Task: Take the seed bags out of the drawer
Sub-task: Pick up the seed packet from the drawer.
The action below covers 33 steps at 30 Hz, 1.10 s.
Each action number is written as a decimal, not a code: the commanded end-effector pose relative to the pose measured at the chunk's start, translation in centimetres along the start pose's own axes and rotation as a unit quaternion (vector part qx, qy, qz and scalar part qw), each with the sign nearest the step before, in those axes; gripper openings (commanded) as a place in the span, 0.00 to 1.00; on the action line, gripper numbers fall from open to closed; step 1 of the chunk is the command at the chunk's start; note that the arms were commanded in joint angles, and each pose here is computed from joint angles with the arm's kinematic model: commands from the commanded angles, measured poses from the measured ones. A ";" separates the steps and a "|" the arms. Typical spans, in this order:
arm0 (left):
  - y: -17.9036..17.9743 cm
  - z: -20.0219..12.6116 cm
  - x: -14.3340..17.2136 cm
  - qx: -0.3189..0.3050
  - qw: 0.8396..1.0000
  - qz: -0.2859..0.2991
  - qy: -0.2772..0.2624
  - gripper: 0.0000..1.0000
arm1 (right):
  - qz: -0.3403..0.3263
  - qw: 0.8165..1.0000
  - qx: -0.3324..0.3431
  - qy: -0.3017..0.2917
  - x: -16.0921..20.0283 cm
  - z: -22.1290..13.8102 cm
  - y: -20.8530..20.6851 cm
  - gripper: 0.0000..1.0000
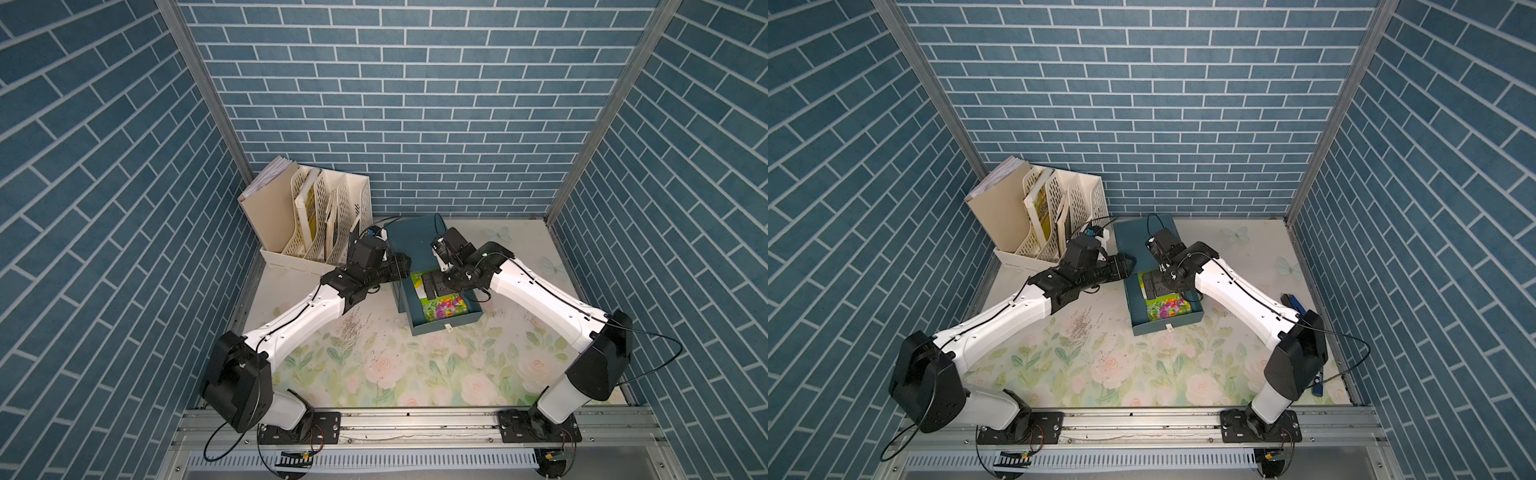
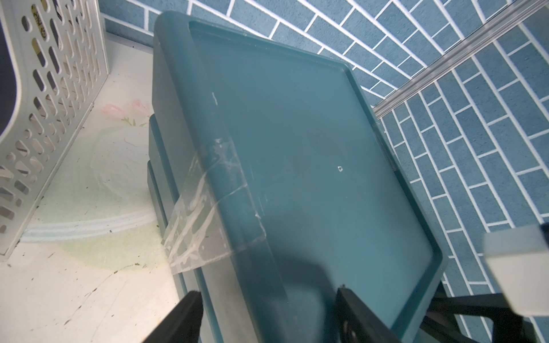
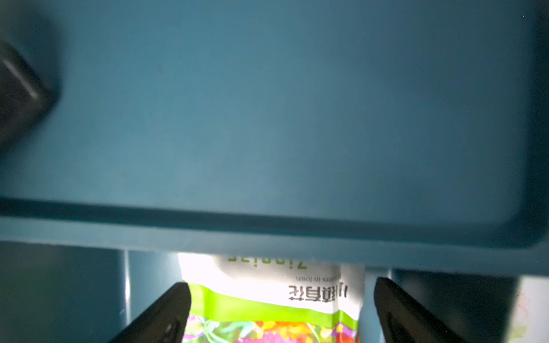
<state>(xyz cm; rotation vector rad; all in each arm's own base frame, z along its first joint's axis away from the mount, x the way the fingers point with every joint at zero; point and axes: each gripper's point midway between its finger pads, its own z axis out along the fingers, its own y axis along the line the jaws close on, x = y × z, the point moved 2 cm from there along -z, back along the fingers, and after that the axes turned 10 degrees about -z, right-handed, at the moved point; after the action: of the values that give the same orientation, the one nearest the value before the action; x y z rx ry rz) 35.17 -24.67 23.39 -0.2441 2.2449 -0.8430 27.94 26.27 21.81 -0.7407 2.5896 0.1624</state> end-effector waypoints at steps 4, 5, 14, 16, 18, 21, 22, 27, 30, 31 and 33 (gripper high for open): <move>0.8 -0.6 1.0 -0.019 1.000 0.008 0.016 0.75 | 0.006 1.000 0.000 0.017 0.6 0.8 0.3 1.00; 0.8 -0.6 1.0 -0.019 1.000 0.008 0.015 0.75 | 0.007 1.000 -0.003 0.019 0.6 1.0 0.4 1.00; 1.0 -1.0 1.1 -0.021 1.000 0.009 0.015 0.74 | 0.010 0.999 -0.011 0.033 1.2 1.7 0.7 1.00; 1.0 -1.1 1.0 -0.021 1.000 0.008 0.013 0.75 | 0.012 0.999 -0.018 0.033 1.4 1.8 0.9 1.00; 1.0 -1.1 1.1 -0.021 1.000 0.008 0.014 0.75 | 0.015 0.999 -0.032 0.034 1.6 2.0 1.3 1.00; 1.0 -1.1 1.1 -0.022 1.000 0.009 0.013 0.75 | 0.021 0.998 -0.058 0.026 1.4 2.1 2.1 1.00; 1.0 -1.2 1.0 -0.021 1.000 0.009 0.012 0.74 | 0.022 0.998 -0.062 0.024 1.4 2.1 2.2 1.00; 0.8 -1.3 0.9 -0.020 1.000 0.010 0.012 0.75 | 0.026 0.998 -0.061 0.011 1.0 1.6 2.1 1.00; 0.9 -1.3 0.9 -0.021 1.000 0.010 0.013 0.75 | 0.028 0.997 -0.066 0.008 1.0 1.5 2.3 0.95; 0.9 -1.3 0.9 -0.021 1.000 0.010 0.011 0.75 | 0.029 0.997 -0.069 0.006 1.0 1.5 2.3 0.93; 0.9 -1.4 0.9 -0.021 1.000 0.010 0.011 0.75 | 0.032 0.997 -0.072 0.003 0.9 1.4 2.4 0.87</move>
<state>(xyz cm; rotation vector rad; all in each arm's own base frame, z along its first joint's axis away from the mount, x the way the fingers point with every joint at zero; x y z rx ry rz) 34.52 -24.09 23.54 -0.2494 2.2573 -0.8261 27.22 27.99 19.76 -0.7361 2.6265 0.3152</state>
